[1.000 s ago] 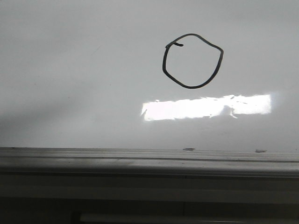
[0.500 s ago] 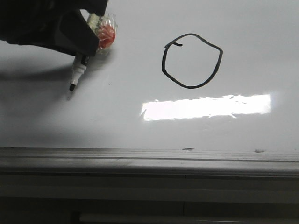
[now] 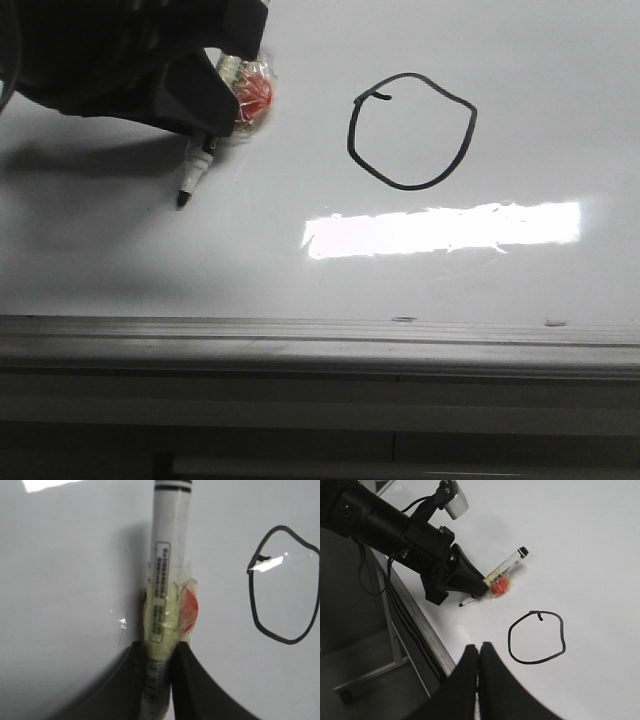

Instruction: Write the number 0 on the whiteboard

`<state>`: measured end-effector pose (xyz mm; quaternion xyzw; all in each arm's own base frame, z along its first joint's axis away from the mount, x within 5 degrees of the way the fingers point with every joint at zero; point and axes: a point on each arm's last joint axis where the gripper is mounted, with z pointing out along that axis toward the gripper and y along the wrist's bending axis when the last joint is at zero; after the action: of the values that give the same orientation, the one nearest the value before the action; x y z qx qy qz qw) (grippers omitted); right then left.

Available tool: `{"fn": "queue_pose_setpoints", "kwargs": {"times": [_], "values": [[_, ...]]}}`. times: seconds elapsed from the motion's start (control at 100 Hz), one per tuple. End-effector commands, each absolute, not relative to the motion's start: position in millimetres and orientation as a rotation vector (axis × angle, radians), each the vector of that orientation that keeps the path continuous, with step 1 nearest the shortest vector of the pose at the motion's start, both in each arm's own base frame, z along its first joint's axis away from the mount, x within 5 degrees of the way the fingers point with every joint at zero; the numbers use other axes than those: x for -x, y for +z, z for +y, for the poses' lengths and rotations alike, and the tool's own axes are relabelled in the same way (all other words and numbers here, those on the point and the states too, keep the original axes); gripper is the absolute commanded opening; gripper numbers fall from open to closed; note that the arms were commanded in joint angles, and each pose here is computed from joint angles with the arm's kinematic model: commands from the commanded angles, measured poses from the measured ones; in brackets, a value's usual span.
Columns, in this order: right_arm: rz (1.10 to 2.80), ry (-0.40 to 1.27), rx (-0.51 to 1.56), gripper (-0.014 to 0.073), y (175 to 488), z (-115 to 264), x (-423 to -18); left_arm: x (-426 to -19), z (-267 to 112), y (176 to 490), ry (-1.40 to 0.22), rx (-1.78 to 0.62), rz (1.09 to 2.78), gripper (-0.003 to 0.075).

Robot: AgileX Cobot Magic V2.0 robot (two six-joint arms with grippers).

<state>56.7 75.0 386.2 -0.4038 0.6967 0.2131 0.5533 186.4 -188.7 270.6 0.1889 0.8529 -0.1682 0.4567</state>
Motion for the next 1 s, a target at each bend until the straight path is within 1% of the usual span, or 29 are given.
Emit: {"fn": "queue_pose_setpoints", "kwargs": {"times": [0.0, 0.04, 0.11, 0.18, 0.23, 0.32, 0.37, 0.42, 0.57, 0.65, 0.72, 0.82, 0.89, 0.99], "values": [[1.563, 0.538, 0.921, -0.0058, 398.9, 75.6, -56.5, -190.8, -188.4, 275.3, -0.394, -0.442, 2.094, -0.0017], [1.568, 0.543, 0.915, -0.0058, 398.9, 75.6, -56.5, -190.8, -188.4, 275.3, -0.394, -0.442, 2.094, -0.0012], [1.568, 0.544, 0.915, -0.0058, 398.9, 75.6, -56.5, -190.8, -188.4, 275.3, -0.394, -0.442, 2.094, 0.0033], [1.568, 0.544, 0.915, -0.0058, 398.9, 75.6, -56.5, -190.9, -188.2, 275.2, -0.393, -0.439, 2.096, 0.0110], [1.569, 0.545, 0.914, -0.0058, 398.9, 75.6, -56.5, -191.0, -187.7, 275.0, -0.387, -0.434, 2.099, 0.0184], [1.573, 0.551, 0.907, -0.0058, 398.9, 75.6, -56.5, -191.6, -186.3, 274.6, -0.369, -0.425, 2.104, 0.0293], [1.574, 0.552, 0.906, -0.0058, 398.9, 75.6, -56.5, -191.9, -185.3, 274.3, -0.356, -0.419, 2.107, 0.0336], [1.576, 0.554, 0.904, -0.0058, 398.9, 75.6, -56.5, -192.2, -184.6, 274.1, -0.347, -0.414, 2.110, 0.0362], [1.574, 0.555, 0.904, -0.0058, 399.0, 75.7, -56.5, -190.7, -182.6, 276.3, -0.331, -0.404, 2.107, 0.0417], [1.577, 0.553, 0.905, -0.0057, 397.8, 75.3, -56.4, -184.5, -180.0, 286.2, -0.358, -0.400, 2.075, 0.0450], [1.594, 0.540, 0.908, -0.0057, 394.1, 73.7, -56.6, -174.7, -175.5, 299.2, -0.382, -0.393, 2.036, 0.0450], [1.634, 0.507, 0.926, -0.0057, 378.7, 69.7, -56.4, -151.8, -166.8, 321.0, -0.435, -0.393, 1.966, 0.0450], [1.634, 0.518, 0.923, -0.0057, 366.8, 65.7, -54.7, -132.6, -156.3, 335.0, -0.476, -0.400, 1.915, 0.0447], [1.615, 0.534, 0.899, -0.0057, 349.9, 56.7, -52.2, -105.7, -137.2, 346.6, -0.549, -0.423, 1.855, 0.0402]]}}
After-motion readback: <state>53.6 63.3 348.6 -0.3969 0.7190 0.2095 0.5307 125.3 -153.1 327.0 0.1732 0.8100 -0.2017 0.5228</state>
